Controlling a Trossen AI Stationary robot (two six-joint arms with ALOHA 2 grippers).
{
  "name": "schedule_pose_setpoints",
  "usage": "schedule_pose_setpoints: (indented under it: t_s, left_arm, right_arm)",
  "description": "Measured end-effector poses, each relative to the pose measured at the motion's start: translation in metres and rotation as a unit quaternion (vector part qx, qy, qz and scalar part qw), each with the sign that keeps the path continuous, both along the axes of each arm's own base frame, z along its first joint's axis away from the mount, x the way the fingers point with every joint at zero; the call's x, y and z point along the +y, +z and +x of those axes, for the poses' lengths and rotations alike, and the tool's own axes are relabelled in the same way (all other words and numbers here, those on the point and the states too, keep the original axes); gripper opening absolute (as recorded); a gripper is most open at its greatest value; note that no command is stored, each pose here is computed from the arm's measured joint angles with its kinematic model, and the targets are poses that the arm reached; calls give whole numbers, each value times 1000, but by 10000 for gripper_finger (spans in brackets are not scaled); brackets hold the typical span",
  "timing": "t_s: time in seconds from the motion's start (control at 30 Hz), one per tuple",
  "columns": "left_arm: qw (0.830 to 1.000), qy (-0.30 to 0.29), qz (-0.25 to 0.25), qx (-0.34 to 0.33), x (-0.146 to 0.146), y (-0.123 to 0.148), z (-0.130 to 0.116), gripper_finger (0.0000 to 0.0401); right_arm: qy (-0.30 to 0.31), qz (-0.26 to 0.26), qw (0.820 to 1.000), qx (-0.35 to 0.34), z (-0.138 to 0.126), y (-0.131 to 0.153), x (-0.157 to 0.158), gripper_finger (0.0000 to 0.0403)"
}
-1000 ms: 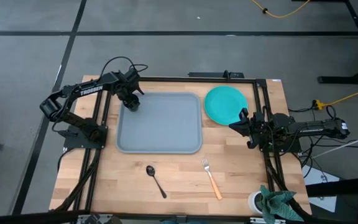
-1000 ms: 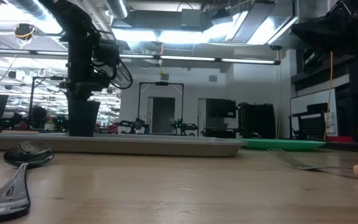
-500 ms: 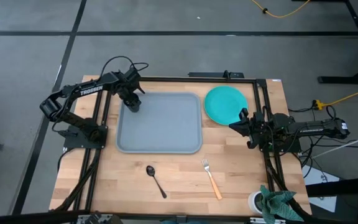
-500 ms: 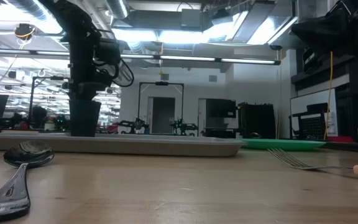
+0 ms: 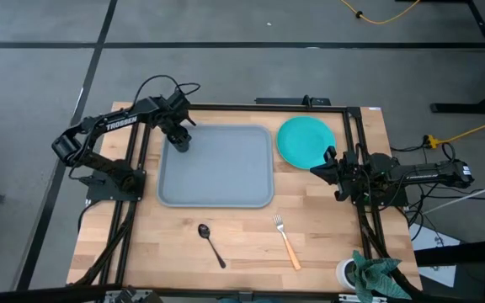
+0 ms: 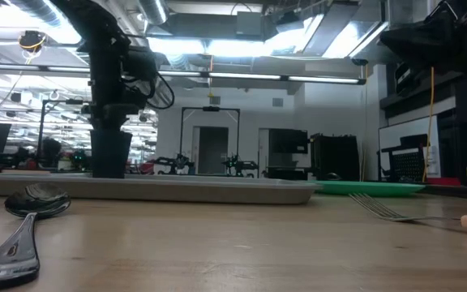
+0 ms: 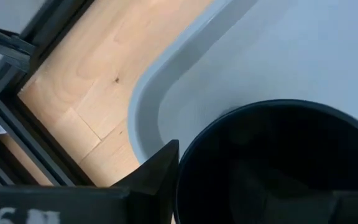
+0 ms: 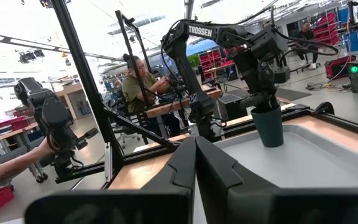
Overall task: Pick and place plate/cup/fork/spoon on tray
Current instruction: Put the black cup on the gray table tray, then put the light blue plate on the gray table tray to the bottom right of the black cup
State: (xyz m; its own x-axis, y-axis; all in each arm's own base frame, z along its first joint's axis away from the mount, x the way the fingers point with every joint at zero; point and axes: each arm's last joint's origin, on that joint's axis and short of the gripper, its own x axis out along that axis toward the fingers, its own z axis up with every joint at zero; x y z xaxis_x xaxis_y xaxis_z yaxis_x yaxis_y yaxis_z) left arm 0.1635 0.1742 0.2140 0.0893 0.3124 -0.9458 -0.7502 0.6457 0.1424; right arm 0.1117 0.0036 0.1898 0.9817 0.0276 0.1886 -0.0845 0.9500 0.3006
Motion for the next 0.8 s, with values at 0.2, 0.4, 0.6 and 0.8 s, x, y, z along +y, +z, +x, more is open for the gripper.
schedule_pose_setpoints:
  t_s: [0.2,0.4,0.6,0.8]
  left_arm:
    - [999,-4,20,-34,-7,16,-6,110]
    - [997,0,61,-55,-15,35,-15,110]
    - [990,6,110,-84,-27,56,-28,110]
    - [979,-38,86,-180,-49,76,-41,110]
  right_arm:
    - [0,0,1000,0,0,0,0,16]
    - [0,0,1000,0,0,0,0,16]
    - [0,0,1000,1,0,0,0,16]
    - [0,1,1000,1,0,0,0,16]
